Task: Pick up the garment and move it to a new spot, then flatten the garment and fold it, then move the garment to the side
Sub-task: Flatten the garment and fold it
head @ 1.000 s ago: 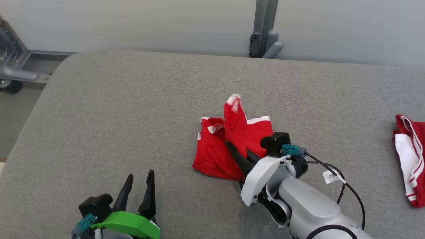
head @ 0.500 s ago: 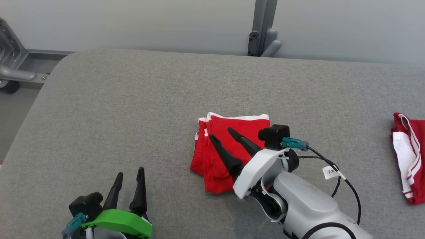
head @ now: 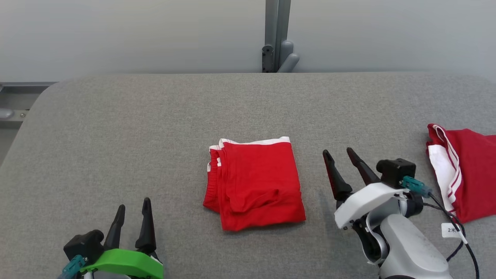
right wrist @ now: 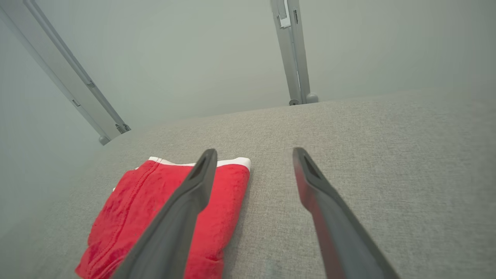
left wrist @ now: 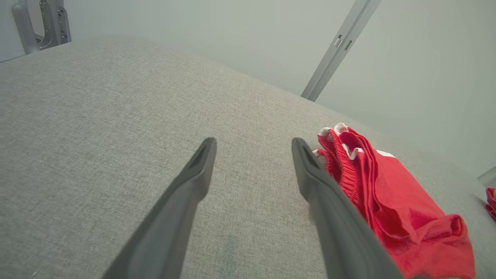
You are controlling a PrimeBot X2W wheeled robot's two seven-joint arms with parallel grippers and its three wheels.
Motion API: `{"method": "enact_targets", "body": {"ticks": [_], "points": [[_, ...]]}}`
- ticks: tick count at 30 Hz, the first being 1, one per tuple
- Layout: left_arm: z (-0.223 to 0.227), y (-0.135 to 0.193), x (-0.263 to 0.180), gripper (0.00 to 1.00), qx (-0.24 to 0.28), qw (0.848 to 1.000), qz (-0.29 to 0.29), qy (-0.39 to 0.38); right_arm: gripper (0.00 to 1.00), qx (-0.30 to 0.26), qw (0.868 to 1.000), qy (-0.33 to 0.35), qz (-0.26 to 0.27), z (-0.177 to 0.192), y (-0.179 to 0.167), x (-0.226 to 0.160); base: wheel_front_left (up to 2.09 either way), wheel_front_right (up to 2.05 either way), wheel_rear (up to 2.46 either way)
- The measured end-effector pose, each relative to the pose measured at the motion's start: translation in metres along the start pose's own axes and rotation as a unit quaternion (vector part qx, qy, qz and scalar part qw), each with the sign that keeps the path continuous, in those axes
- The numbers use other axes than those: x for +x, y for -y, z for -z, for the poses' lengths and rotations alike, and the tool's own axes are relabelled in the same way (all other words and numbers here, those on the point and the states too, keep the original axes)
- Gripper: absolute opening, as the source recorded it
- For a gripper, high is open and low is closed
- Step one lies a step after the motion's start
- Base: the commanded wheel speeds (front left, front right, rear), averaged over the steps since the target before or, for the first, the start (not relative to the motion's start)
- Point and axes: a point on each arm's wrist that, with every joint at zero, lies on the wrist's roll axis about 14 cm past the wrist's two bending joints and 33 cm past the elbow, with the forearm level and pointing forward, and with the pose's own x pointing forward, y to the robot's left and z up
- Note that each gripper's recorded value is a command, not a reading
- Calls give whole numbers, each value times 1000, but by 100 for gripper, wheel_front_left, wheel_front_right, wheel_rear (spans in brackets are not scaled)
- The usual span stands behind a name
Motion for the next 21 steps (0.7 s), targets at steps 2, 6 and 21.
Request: {"method": "enact_targets", "body": {"ticks": [2,6,21], "points": [[-3,-1,1,100,6,1000,0,4,100,-10,1000,10,18,-4,11,-7,0,0,0],[-5,-2,2,100,13,1000,0,8,100,-24,998,22,52,-7,30,-24,0,0,0],[-5,-5,-2,100,32,999,-2,8,100,-48,989,47,135,-16,72,-73,0,0,0]]}}
